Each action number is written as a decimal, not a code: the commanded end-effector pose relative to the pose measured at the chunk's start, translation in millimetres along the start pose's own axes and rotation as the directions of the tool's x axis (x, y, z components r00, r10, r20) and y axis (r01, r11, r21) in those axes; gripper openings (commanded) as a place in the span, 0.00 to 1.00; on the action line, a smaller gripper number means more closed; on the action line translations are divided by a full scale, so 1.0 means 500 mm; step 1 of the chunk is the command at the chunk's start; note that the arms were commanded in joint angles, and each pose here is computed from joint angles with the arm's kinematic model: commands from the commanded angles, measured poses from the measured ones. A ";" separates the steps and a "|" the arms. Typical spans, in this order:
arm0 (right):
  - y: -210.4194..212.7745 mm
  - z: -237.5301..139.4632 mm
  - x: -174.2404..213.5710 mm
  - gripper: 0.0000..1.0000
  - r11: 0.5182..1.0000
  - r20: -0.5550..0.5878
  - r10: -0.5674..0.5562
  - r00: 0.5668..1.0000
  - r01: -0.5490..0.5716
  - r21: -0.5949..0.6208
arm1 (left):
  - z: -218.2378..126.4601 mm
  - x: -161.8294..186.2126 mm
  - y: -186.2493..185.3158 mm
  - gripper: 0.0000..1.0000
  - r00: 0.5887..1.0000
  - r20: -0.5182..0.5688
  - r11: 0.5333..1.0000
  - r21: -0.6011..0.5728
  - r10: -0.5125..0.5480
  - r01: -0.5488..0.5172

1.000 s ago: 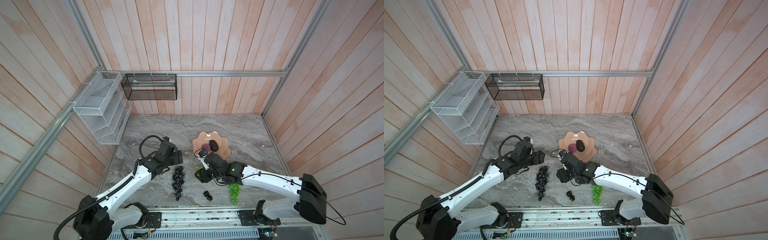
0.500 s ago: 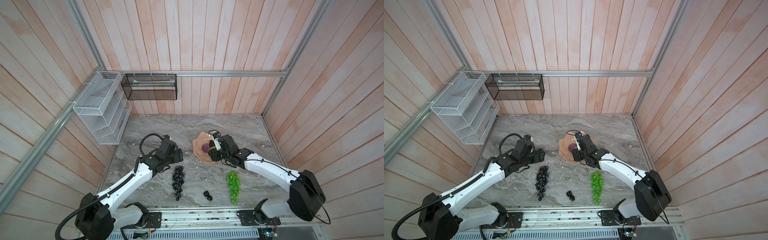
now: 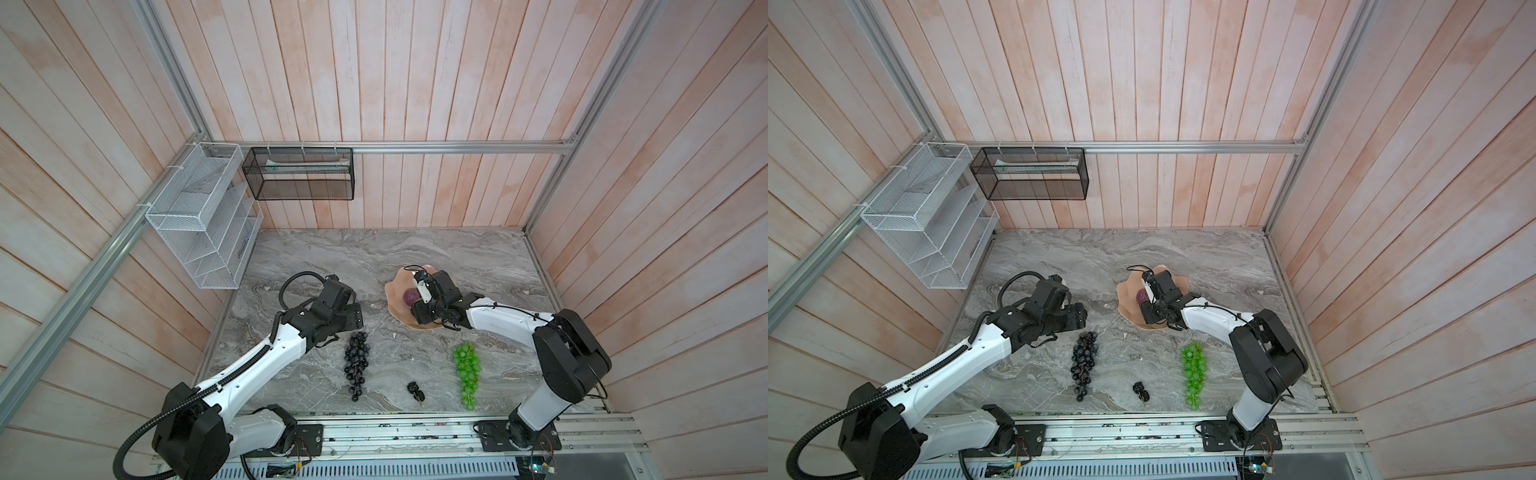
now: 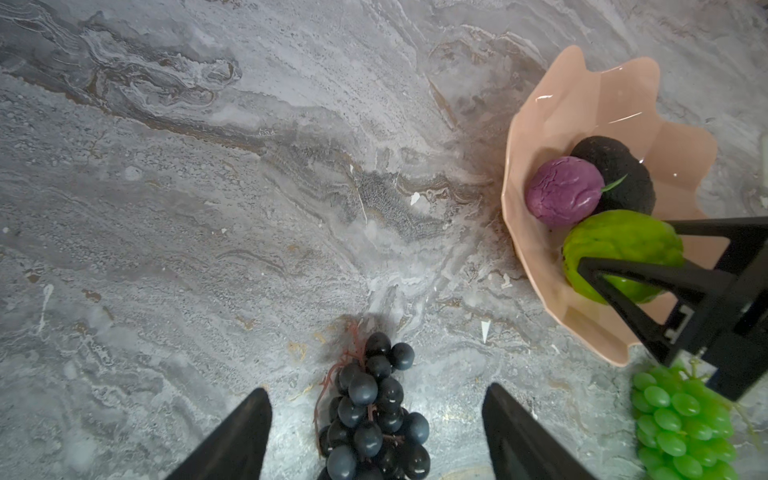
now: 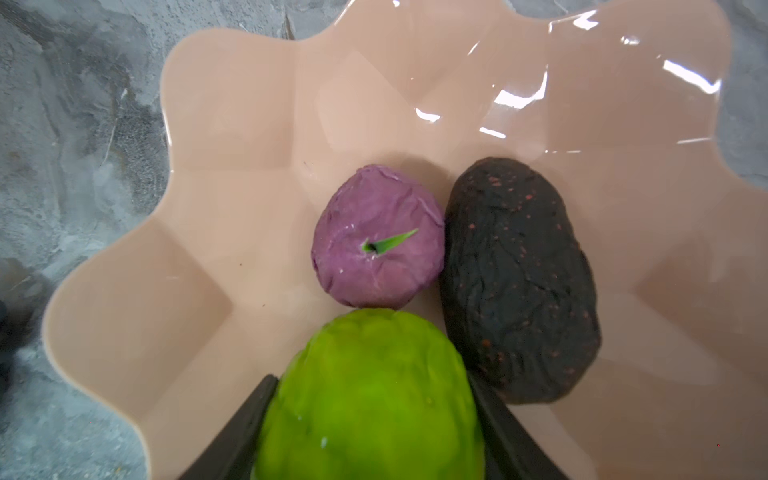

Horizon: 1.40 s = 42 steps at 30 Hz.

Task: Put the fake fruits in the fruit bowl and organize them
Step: 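Release the custard apple in the bowl while the left gripper grasps the dark grapes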

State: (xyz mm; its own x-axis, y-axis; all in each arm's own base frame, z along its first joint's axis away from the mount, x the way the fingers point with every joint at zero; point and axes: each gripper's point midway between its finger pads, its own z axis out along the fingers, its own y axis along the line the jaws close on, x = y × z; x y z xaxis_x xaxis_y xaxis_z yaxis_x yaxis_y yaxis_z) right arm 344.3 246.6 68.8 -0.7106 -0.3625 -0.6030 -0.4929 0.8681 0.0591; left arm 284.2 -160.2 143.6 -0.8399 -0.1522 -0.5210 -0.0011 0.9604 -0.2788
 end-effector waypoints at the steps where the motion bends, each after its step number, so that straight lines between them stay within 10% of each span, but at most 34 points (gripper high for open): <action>1: -0.004 0.012 -0.025 0.56 1.000 0.019 -0.026 0.999 0.026 0.011 | 0.002 0.019 0.006 0.75 0.996 -0.078 0.998 0.044 -0.040 0.043; 14: -0.004 -0.044 -0.069 0.83 0.999 0.086 -0.046 0.995 0.044 0.020 | 0.007 0.101 -0.005 0.66 0.968 -0.250 0.989 0.146 0.005 0.033; 42: 0.042 -0.127 -0.090 0.82 0.997 0.204 -0.003 0.979 0.018 -0.069 | 0.150 0.070 -0.003 0.52 0.960 -0.271 0.986 0.168 0.066 -0.021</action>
State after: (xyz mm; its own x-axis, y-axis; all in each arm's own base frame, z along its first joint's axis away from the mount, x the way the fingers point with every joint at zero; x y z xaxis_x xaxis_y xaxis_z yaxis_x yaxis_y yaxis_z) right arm 338.2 255.0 153.7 -0.5824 -0.2930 -0.7582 -0.5310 0.8434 0.0820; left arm 276.0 -175.0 55.7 -0.9696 -0.0276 -0.2430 0.0649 0.9290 -0.3644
